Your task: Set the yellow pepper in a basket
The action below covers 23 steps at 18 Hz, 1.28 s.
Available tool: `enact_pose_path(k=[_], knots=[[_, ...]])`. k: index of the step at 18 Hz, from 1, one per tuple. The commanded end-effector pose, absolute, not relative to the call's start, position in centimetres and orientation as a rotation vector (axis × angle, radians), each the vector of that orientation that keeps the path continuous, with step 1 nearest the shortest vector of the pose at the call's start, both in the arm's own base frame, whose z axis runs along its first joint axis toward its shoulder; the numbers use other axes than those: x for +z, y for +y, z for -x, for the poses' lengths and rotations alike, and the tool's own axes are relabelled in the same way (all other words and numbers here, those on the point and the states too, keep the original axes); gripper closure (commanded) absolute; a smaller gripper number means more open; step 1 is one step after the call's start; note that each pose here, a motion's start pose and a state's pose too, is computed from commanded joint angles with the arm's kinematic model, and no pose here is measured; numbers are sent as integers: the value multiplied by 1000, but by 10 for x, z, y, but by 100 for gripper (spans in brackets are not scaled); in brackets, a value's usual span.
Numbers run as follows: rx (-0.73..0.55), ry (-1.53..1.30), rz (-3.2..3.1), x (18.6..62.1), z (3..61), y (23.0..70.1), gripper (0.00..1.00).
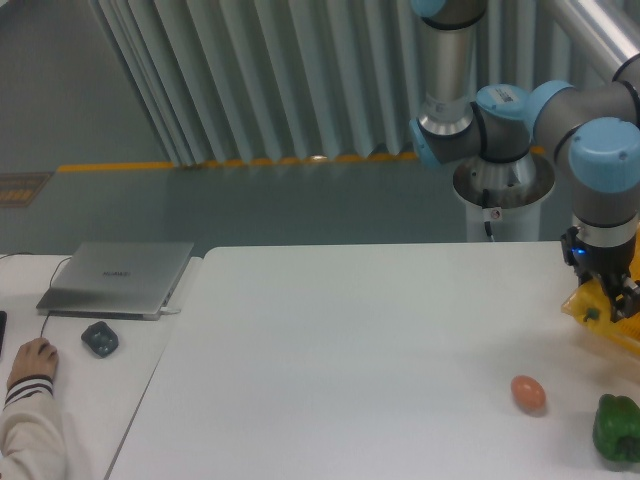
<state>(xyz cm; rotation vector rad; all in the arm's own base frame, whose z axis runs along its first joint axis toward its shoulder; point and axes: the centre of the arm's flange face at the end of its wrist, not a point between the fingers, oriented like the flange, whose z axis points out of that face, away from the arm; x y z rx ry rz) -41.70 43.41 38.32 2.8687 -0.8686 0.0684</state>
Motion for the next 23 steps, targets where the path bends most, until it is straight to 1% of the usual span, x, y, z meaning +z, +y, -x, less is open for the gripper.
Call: enact_pose_path(k=[1, 4, 6, 7, 8, 9, 10, 17, 23], knots=[[72, -920, -2857, 385, 424, 427, 59], [78, -939, -2854, 385, 436, 414, 59], [90, -1018, -2830, 384, 450, 401, 58], [89, -1036, -2827, 383, 454, 397, 49], [76, -1043, -2827, 382, 457, 398, 30], [78, -1036, -2829, 380, 458, 398, 19], [76, -1040, -2827, 380, 458, 398, 0], [67, -1031, -2862, 377, 460, 400, 0], [33, -1037, -2885, 383, 458, 404, 0]])
